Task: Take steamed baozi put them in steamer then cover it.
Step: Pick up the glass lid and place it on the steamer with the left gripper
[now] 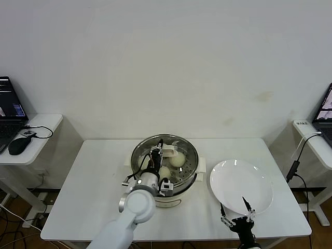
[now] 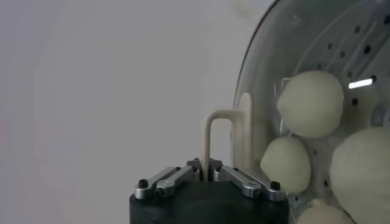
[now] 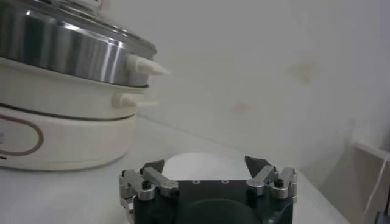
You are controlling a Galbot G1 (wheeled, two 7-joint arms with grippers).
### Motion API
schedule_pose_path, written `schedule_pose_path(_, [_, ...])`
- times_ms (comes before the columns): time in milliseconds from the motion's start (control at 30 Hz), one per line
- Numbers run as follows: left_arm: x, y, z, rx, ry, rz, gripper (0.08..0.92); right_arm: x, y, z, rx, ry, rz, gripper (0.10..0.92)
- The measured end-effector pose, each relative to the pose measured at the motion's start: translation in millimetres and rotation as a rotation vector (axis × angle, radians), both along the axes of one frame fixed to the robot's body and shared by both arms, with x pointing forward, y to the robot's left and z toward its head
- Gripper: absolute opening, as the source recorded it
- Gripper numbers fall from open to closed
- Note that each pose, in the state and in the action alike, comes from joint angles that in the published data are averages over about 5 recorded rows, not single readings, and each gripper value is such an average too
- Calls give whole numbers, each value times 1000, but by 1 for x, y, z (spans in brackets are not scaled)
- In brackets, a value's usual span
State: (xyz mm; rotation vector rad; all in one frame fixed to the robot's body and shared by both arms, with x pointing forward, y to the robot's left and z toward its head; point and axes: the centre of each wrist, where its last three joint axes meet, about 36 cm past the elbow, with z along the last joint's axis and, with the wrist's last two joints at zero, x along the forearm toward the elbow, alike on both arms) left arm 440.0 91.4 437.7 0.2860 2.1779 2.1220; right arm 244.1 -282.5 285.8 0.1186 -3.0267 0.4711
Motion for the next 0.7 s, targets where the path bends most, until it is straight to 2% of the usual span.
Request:
schedule_pose_path(467, [1, -2, -4, -12, 4, -7, 167, 0, 2, -1, 2, 3, 7, 822])
schedule_pose_path(700, [-5, 0, -2, -22, -11, -9, 350, -1, 3, -2, 3, 6, 10, 823])
